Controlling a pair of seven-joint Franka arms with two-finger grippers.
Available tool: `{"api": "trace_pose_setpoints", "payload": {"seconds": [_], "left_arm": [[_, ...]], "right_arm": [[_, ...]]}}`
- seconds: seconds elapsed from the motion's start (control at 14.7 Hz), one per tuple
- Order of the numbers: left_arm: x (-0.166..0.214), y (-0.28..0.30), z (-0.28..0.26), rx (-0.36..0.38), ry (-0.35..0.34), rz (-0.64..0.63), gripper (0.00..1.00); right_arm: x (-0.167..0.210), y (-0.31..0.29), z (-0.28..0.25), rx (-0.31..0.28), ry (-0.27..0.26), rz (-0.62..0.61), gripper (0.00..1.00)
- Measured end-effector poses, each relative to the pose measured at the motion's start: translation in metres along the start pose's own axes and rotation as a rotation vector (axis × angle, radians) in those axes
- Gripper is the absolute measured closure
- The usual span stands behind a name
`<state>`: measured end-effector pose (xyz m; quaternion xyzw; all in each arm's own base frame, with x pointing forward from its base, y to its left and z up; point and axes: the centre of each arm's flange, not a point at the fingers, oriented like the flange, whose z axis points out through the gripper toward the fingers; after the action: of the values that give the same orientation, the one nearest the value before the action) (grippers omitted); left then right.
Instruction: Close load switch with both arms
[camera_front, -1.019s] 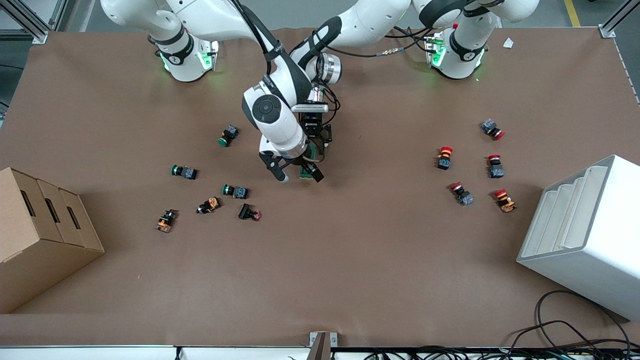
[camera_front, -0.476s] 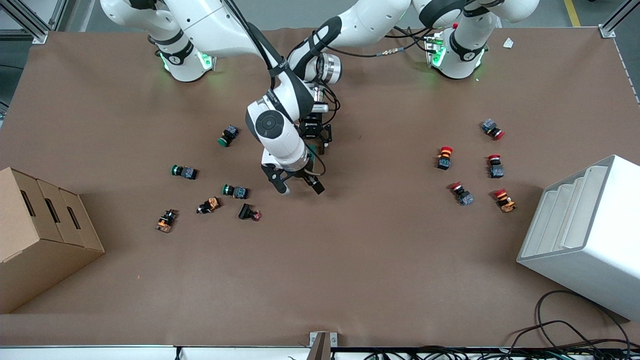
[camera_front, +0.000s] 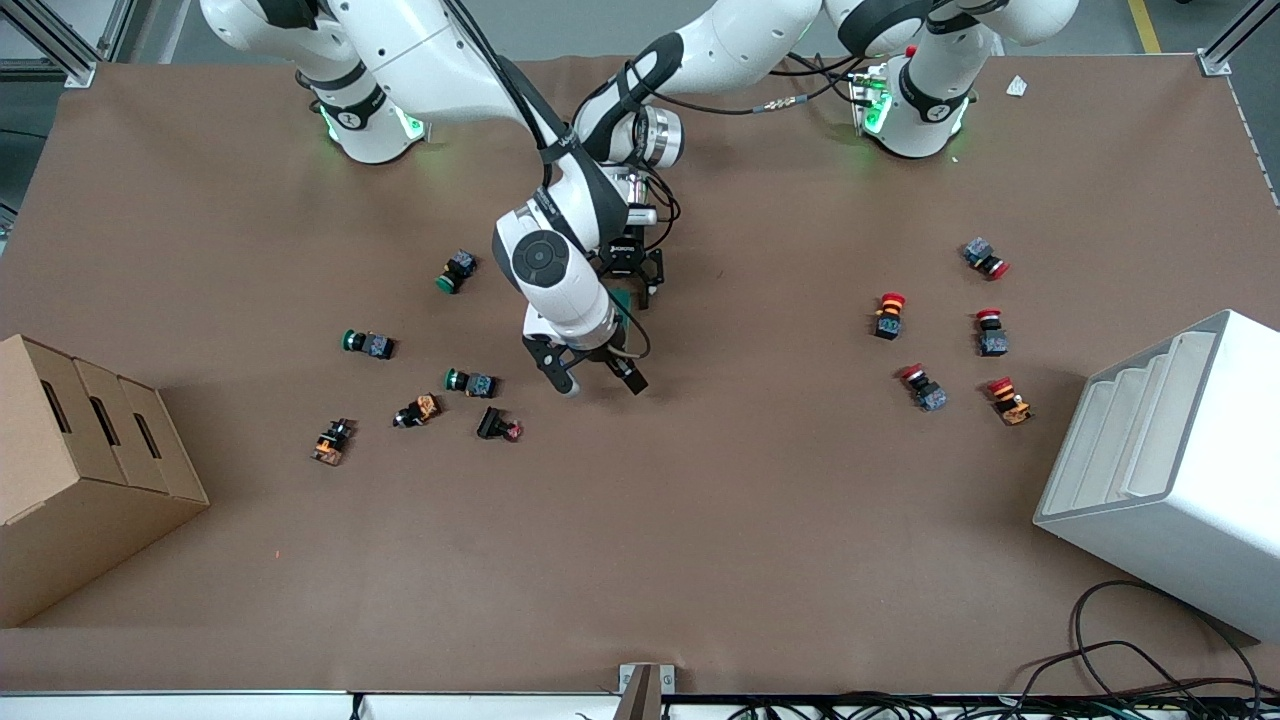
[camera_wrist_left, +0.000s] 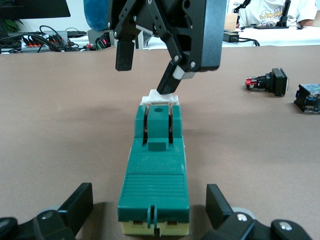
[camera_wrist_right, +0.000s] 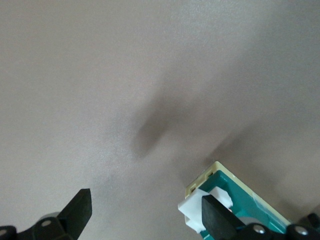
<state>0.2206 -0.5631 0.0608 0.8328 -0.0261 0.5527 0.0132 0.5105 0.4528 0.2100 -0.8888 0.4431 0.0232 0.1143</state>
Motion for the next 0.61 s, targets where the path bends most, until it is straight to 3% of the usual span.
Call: {"api": "trace_pose_setpoints", "payload": {"seconds": [0.2, 0.34, 0.61], "left_arm": [[0.000, 0.000, 0.000, 0.000, 0.000, 0.000, 0.00], [0.000, 0.000, 0.000, 0.000, 0.000, 0.000, 0.00], [0.000, 0.000, 0.000, 0.000, 0.000, 0.000, 0.00]], "right_arm": [[0.008, -0.002, -0.002, 0.000, 0.003, -0.014, 0.00], [0.026, -0.002, -0.005, -0.047, -0.004, -0.058, 0.00], [0.099, -0.009, -0.057, -0.120, -0.034, -0.193, 0.00]]}}
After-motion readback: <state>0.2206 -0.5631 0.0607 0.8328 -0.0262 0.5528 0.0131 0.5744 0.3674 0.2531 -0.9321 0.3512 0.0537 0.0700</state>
